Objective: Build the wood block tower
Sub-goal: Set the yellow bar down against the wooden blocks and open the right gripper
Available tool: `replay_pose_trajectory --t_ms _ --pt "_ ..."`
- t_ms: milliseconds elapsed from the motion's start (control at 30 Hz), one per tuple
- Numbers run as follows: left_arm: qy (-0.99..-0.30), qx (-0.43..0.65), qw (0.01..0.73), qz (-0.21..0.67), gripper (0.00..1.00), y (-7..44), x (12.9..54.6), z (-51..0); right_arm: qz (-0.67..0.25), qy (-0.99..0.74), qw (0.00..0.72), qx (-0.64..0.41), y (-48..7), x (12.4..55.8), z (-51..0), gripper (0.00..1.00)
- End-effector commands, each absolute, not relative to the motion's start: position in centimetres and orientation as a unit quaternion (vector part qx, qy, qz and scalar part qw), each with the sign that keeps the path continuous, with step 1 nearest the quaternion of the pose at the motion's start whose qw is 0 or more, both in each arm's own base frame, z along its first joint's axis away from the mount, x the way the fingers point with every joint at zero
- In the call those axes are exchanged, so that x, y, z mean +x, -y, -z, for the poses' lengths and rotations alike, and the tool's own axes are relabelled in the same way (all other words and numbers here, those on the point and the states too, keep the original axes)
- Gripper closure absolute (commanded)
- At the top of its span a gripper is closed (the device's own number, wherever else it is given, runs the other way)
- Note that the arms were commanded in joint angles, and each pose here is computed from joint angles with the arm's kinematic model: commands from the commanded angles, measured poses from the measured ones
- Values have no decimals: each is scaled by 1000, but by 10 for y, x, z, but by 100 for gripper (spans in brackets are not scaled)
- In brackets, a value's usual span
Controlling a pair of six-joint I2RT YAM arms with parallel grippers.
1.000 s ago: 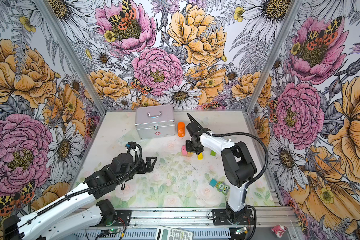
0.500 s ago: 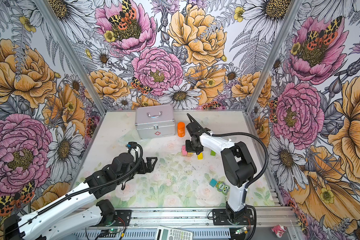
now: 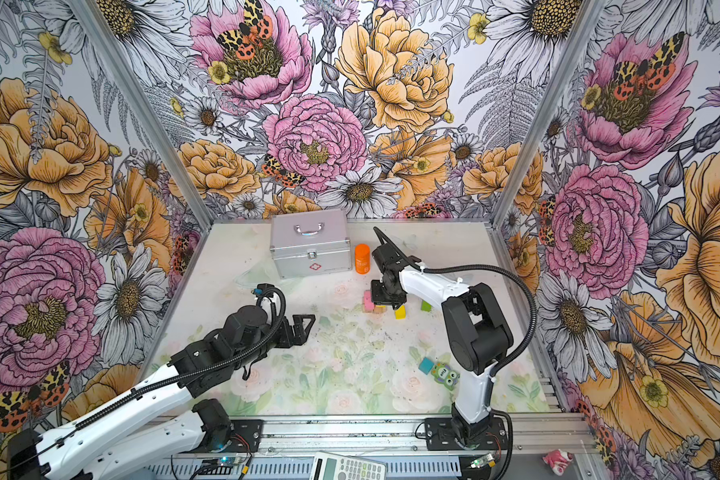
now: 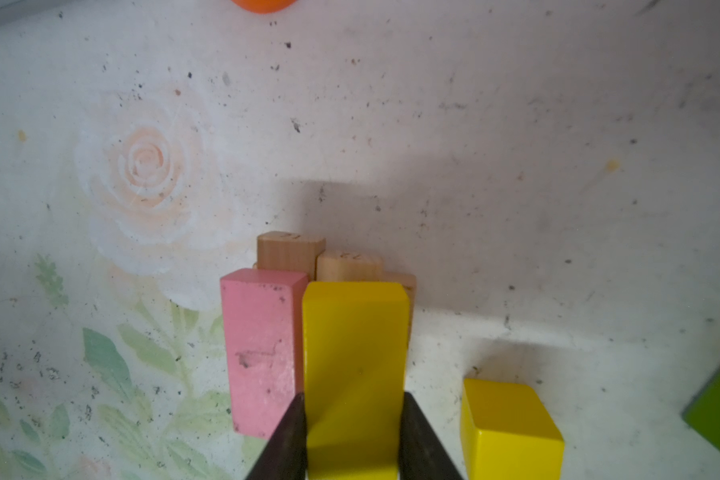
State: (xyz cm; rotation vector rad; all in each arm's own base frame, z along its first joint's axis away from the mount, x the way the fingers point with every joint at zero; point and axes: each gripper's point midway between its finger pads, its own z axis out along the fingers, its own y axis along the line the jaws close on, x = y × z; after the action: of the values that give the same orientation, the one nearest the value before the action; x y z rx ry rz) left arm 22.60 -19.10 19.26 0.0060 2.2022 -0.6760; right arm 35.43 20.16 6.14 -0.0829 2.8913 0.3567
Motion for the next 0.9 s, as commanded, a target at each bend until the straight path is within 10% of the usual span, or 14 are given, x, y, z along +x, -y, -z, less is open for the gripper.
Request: replay_pose_trajectory --t_ms 0,867 --pt "-873 -2 404 274 1 192 227 -191 -128 -984 120 -37 -209 361 -65 64" --pt "-871 -1 406 275 1 193 228 -194 -128 -982 135 -38 -205 362 -76 60"
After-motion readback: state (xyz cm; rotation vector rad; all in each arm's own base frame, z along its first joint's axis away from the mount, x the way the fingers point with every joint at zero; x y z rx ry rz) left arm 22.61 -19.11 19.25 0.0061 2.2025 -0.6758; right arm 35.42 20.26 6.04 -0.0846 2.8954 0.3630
